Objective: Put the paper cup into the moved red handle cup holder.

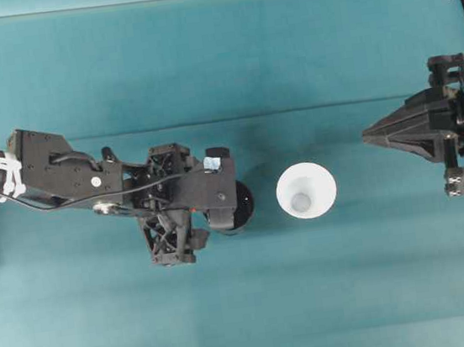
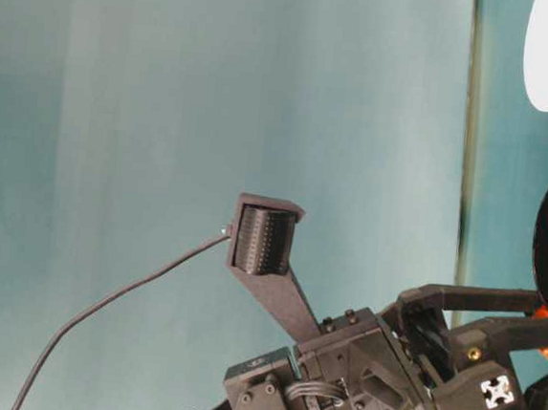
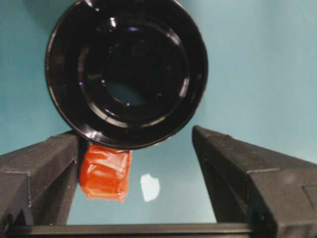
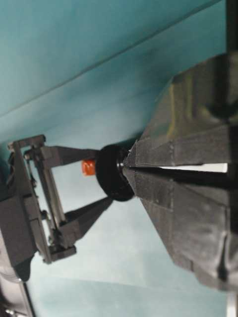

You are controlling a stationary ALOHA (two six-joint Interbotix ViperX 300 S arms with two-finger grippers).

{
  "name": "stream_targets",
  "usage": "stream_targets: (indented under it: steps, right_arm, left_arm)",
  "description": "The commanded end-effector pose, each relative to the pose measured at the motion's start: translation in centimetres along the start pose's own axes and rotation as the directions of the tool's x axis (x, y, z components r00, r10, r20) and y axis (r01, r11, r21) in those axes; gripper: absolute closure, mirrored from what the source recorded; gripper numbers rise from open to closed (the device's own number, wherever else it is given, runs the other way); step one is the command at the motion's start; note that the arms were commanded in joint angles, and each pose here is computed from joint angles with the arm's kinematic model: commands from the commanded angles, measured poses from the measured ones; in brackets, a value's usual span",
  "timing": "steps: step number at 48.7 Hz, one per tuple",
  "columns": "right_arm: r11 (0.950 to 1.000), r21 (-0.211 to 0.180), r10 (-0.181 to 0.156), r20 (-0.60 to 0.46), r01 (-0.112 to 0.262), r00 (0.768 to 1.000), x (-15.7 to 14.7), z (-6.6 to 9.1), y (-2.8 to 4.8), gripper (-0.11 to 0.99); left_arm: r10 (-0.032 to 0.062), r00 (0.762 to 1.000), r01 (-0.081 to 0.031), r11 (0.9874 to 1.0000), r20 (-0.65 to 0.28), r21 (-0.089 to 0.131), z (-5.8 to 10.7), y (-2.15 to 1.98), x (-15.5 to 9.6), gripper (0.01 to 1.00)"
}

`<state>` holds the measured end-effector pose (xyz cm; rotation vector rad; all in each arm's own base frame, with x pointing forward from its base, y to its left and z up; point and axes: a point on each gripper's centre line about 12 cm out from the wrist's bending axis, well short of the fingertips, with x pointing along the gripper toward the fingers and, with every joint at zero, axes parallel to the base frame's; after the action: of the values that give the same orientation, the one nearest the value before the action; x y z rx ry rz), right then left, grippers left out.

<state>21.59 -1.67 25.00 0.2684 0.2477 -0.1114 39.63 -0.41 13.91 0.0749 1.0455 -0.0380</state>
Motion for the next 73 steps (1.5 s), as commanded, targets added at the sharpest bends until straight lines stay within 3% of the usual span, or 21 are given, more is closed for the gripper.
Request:
stream_targets:
  steps: [1, 18, 24, 29, 33, 37, 47, 54, 73]
  right_arm:
    - [1.0000, 0.008, 0.001, 0.014, -0.001, 1.000, 0.1, 0.3, 0.04, 0.97]
    - [0.9998, 0.016, 0.008, 0.015, -0.008, 1.000, 0.1, 0.4, 0.21, 0.97]
    - [0.9952, 0.098, 0.007, -0.003, -0.006, 1.000, 0.2, 0.4, 0.27, 0.97]
    - [0.9868, 0.160, -0.008, -0.077, 0.021, 0.997, 0.7, -0.4, 0.13, 0.96]
    - [0.9813, 0.185, -0.024, -0.162, 0.055, 0.986, 1.1, -1.2, 0.03, 0.96]
    - [0.9800, 0.186, -0.032, -0.201, 0.070, 0.979, 1.5, -1.2, 0.07, 0.94]
    - [0.9828, 0.171, -0.034, -0.206, 0.070, 0.978, 2.0, -0.4, 0.28, 0.91]
    - [0.9826, 0.170, -0.036, -0.220, 0.075, 0.975, 2.1, -0.2, 0.33, 0.89]
    - [0.9804, 0.176, -0.042, -0.254, 0.089, 0.966, 2.7, 0.2, 0.50, 0.87]
  left_arm:
    - [0.0019, 0.999, -0.002, 1.0000, 0.046, 0.005, 1.1, -0.03, -0.9, 0.118]
    - [0.0025, 0.997, -0.003, 1.0000, 0.077, 0.001, 1.6, -0.05, -2.2, 0.118]
    - [0.0055, 0.993, -0.006, 1.0000, 0.121, 0.004, 2.2, 0.02, -4.1, 0.118]
    - [0.0089, 0.985, -0.009, 1.0000, 0.171, 0.003, 2.6, 0.07, -6.4, 0.118]
    - [0.0122, 0.977, -0.013, 0.9999, 0.211, 0.003, 2.7, 0.11, -8.2, 0.118]
    - [0.0139, 0.969, -0.015, 0.9999, 0.246, 0.001, 2.5, 0.11, -9.9, 0.119]
    - [0.0220, 0.935, -0.022, 0.9997, 0.354, -0.003, 1.6, 0.13, -14.9, 0.124]
    - [0.0227, 0.912, -0.022, 0.9997, 0.409, -0.005, 0.1, -0.03, -17.6, 0.128]
    - [0.0200, 0.875, -0.020, 0.9998, 0.483, -0.006, -2.2, -0.39, -20.3, 0.129]
